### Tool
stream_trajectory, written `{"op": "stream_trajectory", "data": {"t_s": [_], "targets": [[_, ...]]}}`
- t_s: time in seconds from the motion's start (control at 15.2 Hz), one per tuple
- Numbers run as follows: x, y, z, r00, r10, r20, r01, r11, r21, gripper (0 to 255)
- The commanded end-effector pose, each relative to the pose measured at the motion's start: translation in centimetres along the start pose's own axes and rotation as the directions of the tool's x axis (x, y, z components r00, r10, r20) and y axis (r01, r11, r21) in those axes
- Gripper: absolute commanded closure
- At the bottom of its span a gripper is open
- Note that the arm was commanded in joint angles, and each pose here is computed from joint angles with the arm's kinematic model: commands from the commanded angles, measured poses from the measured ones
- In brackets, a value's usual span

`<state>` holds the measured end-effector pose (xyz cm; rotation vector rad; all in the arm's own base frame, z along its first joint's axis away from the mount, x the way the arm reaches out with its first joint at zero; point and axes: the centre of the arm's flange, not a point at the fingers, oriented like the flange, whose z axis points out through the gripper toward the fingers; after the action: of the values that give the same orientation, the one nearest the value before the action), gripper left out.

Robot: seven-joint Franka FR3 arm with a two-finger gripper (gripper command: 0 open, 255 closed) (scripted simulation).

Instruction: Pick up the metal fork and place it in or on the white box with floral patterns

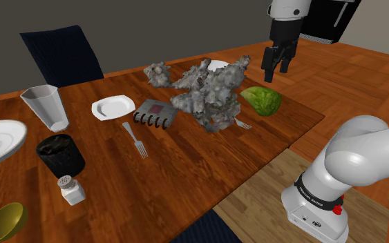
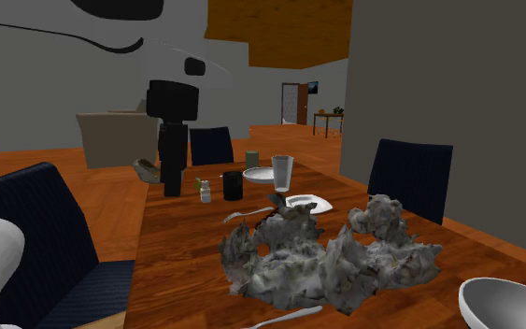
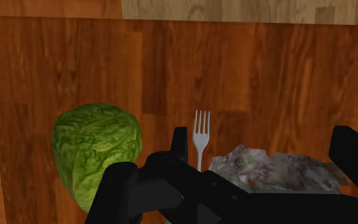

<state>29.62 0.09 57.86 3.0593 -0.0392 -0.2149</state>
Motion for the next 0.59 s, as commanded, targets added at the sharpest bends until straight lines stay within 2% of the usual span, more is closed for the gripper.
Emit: {"op": "stream_trajectory", "data": {"t_s": [0.0, 0.53], "targets": [[0.0, 0.0, 0.0, 1.000, 0.000, 0.000, 0.000, 1.000, 0.000, 0], [5.4, -8.2, 3.5, 0.999, 0.005, -0.036, -0.006, 1.000, -0.010, 0]]}}
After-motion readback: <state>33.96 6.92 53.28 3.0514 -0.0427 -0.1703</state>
